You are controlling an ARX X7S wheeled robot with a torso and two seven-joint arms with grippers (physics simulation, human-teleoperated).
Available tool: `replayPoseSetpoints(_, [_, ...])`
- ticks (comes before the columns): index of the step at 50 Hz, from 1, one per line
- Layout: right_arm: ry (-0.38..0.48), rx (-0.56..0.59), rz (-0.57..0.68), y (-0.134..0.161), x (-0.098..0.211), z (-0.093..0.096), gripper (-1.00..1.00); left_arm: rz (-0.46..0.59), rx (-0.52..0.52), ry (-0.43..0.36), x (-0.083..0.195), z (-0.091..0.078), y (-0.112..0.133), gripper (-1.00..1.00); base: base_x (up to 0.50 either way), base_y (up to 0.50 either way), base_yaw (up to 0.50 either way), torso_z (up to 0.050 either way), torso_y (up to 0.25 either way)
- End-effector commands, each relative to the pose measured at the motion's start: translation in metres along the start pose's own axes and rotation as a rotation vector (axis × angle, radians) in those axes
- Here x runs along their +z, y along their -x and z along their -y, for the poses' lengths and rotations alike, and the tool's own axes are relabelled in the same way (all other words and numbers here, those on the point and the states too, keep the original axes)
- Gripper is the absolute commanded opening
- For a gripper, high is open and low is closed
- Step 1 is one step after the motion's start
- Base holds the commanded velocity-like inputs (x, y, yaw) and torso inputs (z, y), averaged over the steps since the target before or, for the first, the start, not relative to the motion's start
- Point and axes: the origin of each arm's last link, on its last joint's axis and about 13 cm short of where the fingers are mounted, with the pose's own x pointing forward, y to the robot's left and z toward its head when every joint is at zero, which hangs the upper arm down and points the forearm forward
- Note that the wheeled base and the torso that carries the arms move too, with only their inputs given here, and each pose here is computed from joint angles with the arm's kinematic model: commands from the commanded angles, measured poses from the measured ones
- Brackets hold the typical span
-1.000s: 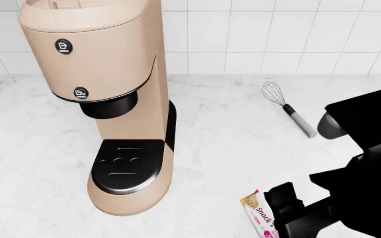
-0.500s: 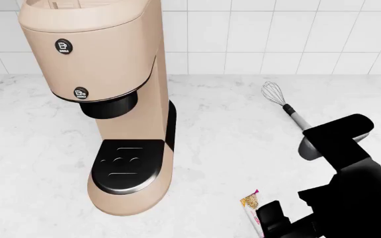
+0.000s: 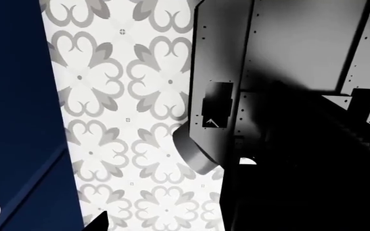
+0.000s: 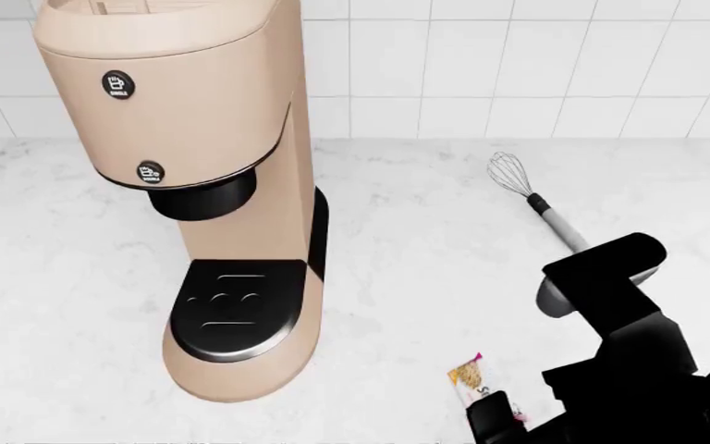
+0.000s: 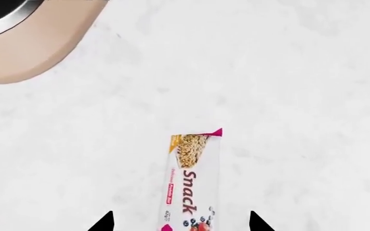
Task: Pick the cereal and bar from the counter and place them in the cabinets closest to them.
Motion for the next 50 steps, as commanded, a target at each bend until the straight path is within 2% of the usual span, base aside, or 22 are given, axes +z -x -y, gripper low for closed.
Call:
replayPoseSetpoints(1, [0.012,0.003,-0.017,-0.009,-0.005,0.0,1.0,-0.004,-0.009,-0.002,0.0,0.0,0.0,1.0,0.0,0.0,0.0,-0.05,0.0])
replayPoseSetpoints(4, [0.019,0.009,-0.023,-0.011,-0.006,0.0,1.0,-0.001,-0.011,-0.003,0.0,0.0,0.0,1.0,0.0,0.0,0.0,-0.05,0.0])
replayPoseSetpoints(50, [0.042,0.005,-0.03,-0.037,-0.016,0.004,1.0,0.008,-0.006,-0.003,0.0,0.0,0.0,1.0,0.0,0.0,0.0,0.0,0.0])
